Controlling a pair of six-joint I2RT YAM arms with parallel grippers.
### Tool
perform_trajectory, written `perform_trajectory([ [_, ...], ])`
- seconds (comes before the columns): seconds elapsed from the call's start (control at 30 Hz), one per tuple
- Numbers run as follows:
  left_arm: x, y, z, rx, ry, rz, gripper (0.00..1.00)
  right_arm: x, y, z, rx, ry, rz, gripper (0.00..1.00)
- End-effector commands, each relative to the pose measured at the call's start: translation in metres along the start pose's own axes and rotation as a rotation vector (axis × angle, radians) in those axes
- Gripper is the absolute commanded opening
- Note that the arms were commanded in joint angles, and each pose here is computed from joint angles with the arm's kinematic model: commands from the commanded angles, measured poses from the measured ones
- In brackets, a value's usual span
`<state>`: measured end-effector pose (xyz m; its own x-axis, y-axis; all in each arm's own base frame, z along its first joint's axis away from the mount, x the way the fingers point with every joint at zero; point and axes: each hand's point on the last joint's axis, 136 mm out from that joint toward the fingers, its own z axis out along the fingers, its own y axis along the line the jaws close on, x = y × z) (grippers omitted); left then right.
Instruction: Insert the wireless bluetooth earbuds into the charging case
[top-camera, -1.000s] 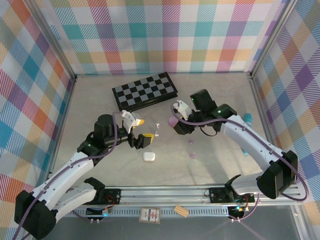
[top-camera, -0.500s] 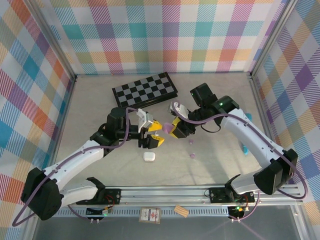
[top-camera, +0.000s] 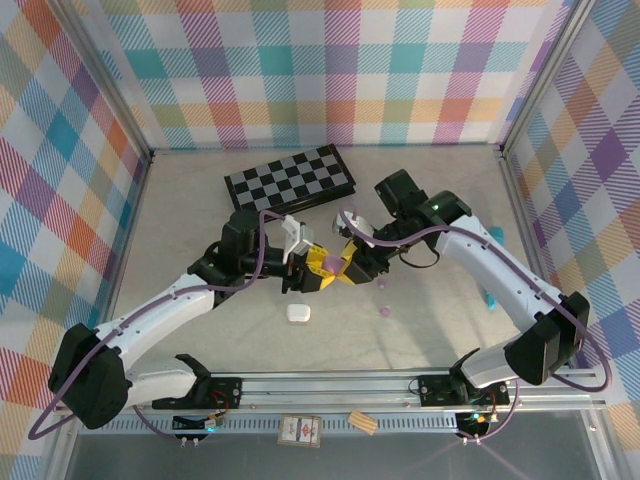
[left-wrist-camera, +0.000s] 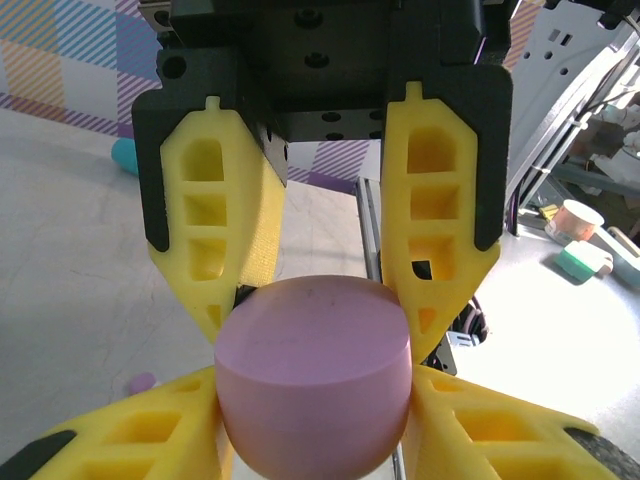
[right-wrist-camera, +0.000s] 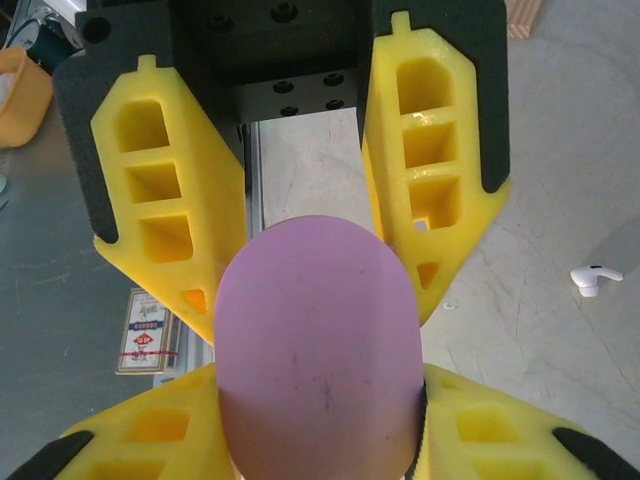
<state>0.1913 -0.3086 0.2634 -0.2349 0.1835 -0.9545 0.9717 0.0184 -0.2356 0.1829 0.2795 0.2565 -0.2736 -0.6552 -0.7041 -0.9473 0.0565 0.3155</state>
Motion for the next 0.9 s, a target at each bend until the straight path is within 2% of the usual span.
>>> perform_trajectory([
  [0.0,-0.020,-0.015,0.003,0.069,-0.037,0.065,0.42,-0.011,0.003,-0.001,-0.021,-0.023,-0.052,0.11],
  [0.07,-0.020,-0.016,0.004,0.074,-0.035,0.064,0.41,-0.011,0.003,-0.001,-0.018,-0.021,-0.054,0.11],
  [0.17,-0.021,-0.017,0.004,0.080,-0.035,0.065,0.32,-0.011,0.002,-0.001,-0.012,-0.023,-0.057,0.13],
  [0.23,-0.020,-0.018,0.004,0.083,-0.035,0.066,0.29,-0.011,0.001,-0.002,0.000,-0.022,-0.058,0.18],
  [0.27,-0.020,-0.018,0.004,0.085,-0.035,0.068,0.28,-0.010,0.000,-0.002,0.010,-0.022,-0.057,0.24],
  [0.4,-0.014,-0.018,0.003,0.083,-0.022,0.083,0.28,-0.008,-0.004,-0.006,0.047,-0.028,-0.050,0.33],
  [0.5,-0.011,-0.017,0.002,0.073,-0.019,0.099,0.28,-0.009,-0.008,-0.010,0.070,-0.041,-0.038,0.45],
  [0.73,-0.009,-0.020,0.000,0.069,-0.023,0.129,0.29,-0.012,-0.020,-0.023,0.127,-0.082,0.013,0.47],
  [0.87,-0.006,-0.020,0.000,0.064,-0.029,0.146,0.29,-0.014,-0.019,-0.028,0.132,-0.100,0.011,0.53],
])
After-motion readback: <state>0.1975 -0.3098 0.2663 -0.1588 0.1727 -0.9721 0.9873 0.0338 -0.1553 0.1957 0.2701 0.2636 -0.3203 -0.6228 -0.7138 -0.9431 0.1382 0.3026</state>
